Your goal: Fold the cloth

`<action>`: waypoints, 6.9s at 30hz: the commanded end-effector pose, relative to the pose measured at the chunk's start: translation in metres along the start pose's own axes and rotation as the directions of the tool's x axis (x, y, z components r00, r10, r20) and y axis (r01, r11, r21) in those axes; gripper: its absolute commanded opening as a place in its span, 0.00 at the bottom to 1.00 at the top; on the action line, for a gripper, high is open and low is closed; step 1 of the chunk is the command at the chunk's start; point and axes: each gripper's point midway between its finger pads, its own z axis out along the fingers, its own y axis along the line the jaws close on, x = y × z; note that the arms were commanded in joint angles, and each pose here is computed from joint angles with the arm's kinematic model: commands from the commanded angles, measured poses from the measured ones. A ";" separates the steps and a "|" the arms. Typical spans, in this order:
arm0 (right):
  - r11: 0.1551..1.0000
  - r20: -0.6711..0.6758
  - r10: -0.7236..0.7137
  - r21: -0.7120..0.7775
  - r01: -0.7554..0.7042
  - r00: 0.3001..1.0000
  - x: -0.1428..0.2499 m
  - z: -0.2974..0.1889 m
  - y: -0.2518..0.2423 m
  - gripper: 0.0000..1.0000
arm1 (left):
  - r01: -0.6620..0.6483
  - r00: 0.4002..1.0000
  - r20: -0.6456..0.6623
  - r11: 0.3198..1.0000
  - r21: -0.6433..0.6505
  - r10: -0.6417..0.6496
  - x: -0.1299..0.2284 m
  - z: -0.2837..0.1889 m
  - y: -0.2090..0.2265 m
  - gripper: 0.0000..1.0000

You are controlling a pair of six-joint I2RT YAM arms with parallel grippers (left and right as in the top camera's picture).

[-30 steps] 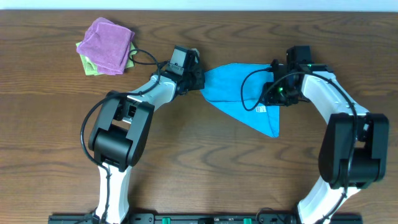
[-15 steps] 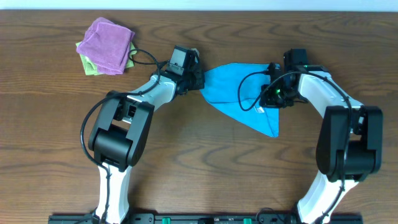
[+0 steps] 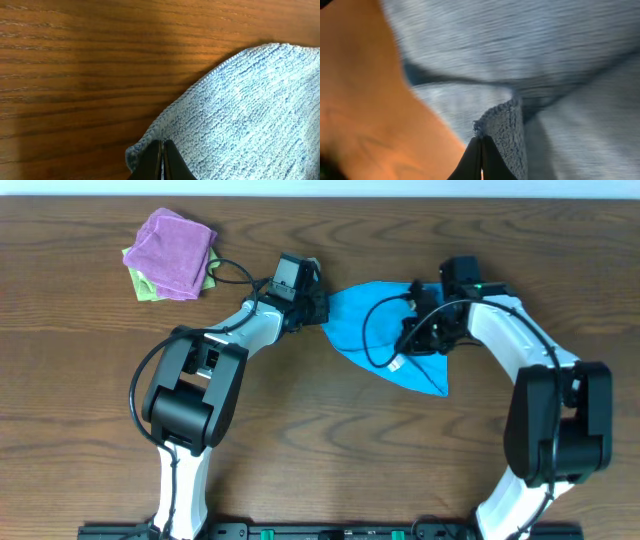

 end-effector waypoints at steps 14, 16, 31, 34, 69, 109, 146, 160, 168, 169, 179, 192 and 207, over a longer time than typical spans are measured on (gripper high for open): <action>0.974 -0.179 -0.191 -0.160 0.163 0.965 0.049 0.011 0.078 0.01 | 0.007 0.999 0.033 0.996 -0.083 -0.004 -0.011 0.003 0.026 0.05; 0.971 -0.207 -0.204 -0.167 0.171 0.957 0.057 0.012 0.083 0.01 | 0.013 0.999 0.040 0.996 -0.086 -0.010 -0.015 0.001 0.029 0.05; 0.935 -0.356 -0.343 -0.222 0.278 0.869 0.106 0.020 0.120 0.01 | 0.041 0.994 0.102 0.995 -0.087 -0.032 -0.046 -0.010 0.041 0.06; 0.934 -0.355 -0.346 -0.217 0.284 0.868 0.106 0.020 0.120 0.02 | 0.044 0.993 0.109 0.995 -0.087 -0.034 -0.050 -0.012 0.041 0.06; 0.853 -0.272 -0.282 0.367 0.370 0.920 0.043 0.020 0.025 0.64 | 0.023 0.992 -0.126 0.997 -0.069 -0.032 -0.025 -0.037 0.028 0.66; 0.820 -0.176 -0.135 0.533 0.209 0.975 0.021 0.024 -0.016 0.01 | -0.003 0.987 -0.159 0.999 -0.046 -0.004 -0.022 -0.046 0.021 0.66; 0.299 0.223 0.577 0.837 -0.458 0.785 0.140 -0.113 -0.046 0.81 | 0.063 0.988 -0.144 0.998 0.001 -0.062 -0.039 -0.116 0.014 0.80; 0.736 0.195 0.513 0.400 -0.546 0.836 0.138 -0.125 -0.025 0.96 | 0.244 0.893 -0.398 0.969 0.041 -0.208 0.015 -0.151 0.011 0.95; 0.717 0.277 0.645 0.105 -0.689 0.712 0.169 -0.121 -0.030 0.95 | 0.302 0.825 -0.506 0.953 0.020 -0.251 0.043 -0.164 0.006 0.95; 0.708 0.284 0.659 0.080 -0.702 0.697 0.171 -0.121 -0.031 0.95 | 0.308 0.818 -0.519 0.951 0.028 -0.249 0.046 -0.165 0.004 0.95; 0.658 0.274 0.738 -0.090 -0.748 0.616 0.182 -0.115 -0.037 0.93 | 0.400 0.706 -0.643 0.916 0.016 -0.297 0.097 -0.159 0.000 0.95; 0.680 0.288 0.719 -0.099 -0.727 0.633 0.181 -0.118 -0.040 0.91 | 0.479 0.609 -0.743 0.875 0.067 -0.276 0.161 -0.153 -0.022 0.95; 0.694 0.272 0.713 -0.144 -0.706 0.646 0.177 -0.119 -0.032 0.89 | 0.454 0.643 -0.724 0.885 0.098 -0.249 0.196 -0.120 -0.049 0.95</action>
